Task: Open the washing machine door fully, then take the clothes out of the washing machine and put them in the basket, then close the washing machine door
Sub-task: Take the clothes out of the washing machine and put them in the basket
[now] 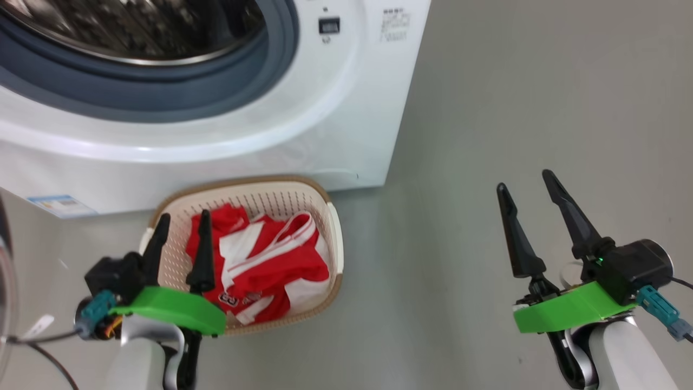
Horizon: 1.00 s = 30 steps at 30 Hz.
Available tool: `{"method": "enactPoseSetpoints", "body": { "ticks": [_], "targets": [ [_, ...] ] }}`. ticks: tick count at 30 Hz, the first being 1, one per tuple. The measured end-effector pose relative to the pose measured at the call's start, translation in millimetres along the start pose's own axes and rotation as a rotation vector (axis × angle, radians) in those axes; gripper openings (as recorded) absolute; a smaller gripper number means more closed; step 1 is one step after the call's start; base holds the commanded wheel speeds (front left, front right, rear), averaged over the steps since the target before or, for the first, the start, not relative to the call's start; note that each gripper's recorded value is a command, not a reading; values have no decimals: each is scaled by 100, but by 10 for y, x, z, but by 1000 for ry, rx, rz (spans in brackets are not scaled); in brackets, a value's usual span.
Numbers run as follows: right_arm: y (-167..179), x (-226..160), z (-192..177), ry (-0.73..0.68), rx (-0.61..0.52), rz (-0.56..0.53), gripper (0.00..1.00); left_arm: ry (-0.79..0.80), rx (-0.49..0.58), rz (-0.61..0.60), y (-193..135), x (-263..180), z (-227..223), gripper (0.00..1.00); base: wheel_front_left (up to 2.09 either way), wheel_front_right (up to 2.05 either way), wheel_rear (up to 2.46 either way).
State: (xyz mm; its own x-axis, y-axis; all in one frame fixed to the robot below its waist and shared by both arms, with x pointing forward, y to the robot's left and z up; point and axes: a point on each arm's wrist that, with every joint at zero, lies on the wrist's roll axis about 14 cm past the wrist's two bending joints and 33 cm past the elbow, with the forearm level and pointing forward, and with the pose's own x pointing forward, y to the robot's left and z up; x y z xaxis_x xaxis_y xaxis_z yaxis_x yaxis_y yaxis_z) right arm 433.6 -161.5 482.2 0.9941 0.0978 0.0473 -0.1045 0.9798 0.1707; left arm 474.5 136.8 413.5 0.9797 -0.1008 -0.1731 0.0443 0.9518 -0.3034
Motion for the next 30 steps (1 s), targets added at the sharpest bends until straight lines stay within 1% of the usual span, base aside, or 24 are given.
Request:
{"method": "enactPoseSetpoints", "body": {
  "ticks": [5, 11, 15, 27, 30],
  "targets": [
    [-16, -89, 169, -38, -7, -10, 100, -96, -12, -28, -104, -216, 308, 100, 0, 0, 0],
    [-28, -218, 338, -77, -25, -19, 100, -190, -1, -62, -235, -477, 600, 100, 0, 0, 0],
    [-31, -267, 474, -114, -33, -22, 100, -239, 14, -52, -235, -615, 750, 100, 0, 0, 0],
    [-43, -575, 546, -128, -37, -38, 100, -315, 42, -36, -219, -978, 945, 100, 0, 0, 0],
    [-48, -669, 547, -128, -37, -44, 100, -326, 69, -37, -229, -1079, 965, 100, 0, 0, 0]
  ]
}}
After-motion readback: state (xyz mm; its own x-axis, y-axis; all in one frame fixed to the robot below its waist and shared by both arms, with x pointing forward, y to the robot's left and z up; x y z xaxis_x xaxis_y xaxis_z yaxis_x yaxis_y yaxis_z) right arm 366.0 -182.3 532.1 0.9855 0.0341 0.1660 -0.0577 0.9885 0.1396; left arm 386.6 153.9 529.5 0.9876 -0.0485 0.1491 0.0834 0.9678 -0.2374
